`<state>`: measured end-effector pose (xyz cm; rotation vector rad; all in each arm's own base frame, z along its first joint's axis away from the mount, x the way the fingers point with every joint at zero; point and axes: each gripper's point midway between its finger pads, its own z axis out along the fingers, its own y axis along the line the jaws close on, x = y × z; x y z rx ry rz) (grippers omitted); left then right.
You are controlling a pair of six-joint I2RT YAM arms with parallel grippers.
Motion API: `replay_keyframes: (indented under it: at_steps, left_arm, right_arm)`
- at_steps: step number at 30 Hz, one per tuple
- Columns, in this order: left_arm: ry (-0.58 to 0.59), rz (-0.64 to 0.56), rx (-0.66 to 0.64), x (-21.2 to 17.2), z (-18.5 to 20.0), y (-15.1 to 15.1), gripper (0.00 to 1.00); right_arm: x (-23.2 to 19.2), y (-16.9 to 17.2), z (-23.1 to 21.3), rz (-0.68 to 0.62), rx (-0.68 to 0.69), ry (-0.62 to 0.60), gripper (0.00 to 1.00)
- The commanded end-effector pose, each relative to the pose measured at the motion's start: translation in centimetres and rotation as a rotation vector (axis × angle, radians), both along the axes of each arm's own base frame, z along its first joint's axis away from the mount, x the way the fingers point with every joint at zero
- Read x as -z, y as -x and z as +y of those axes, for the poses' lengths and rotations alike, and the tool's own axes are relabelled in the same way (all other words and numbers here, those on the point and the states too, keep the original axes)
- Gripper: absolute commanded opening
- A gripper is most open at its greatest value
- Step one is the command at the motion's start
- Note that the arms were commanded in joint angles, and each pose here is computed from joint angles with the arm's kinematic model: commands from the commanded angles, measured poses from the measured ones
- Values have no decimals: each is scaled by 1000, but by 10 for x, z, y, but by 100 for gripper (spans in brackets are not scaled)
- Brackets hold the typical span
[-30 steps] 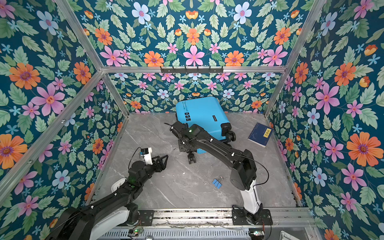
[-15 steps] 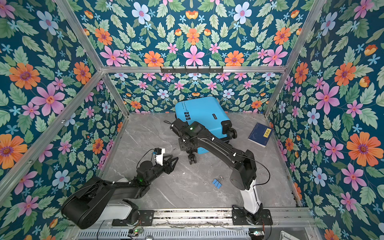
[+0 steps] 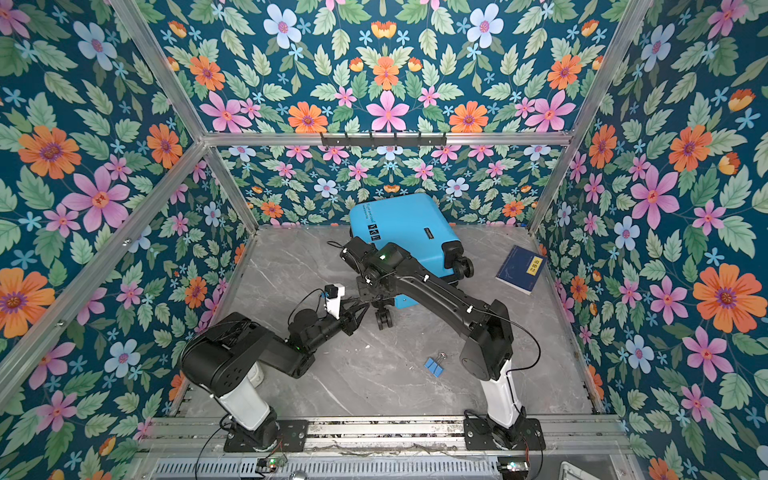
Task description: Pack the luggage
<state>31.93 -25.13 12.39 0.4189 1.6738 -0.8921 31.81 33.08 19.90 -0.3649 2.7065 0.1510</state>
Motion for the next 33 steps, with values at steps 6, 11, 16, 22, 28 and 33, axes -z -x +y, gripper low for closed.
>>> replay_keyframes:
  at_steps: [6,11,16,22,28,33]
  left_arm:
    - [12,-44,-17,-4,-5,-15,48]
    - [5,-51,-15,-5,-7,-17,43]
    - [7,-47,40,-7,-16,-15,32]
    - [4,-52,44,-10,-17,-15,23]
    - [-3,-46,33,-9,-17,-18,19]
    - [-11,-45,29,-9,-16,-18,10]
  right_arm:
    - [-18,-5,9,-59,-12,-70,0]
    - [-18,-5,9,-58,-13,-71,0]
    - [-17,-4,8,-57,-14,-71,0]
    - [-17,-2,7,-57,-16,-75,0]
    - [-17,-2,7,-55,-16,-75,0]
    - [-16,-1,7,-54,-15,-74,0]
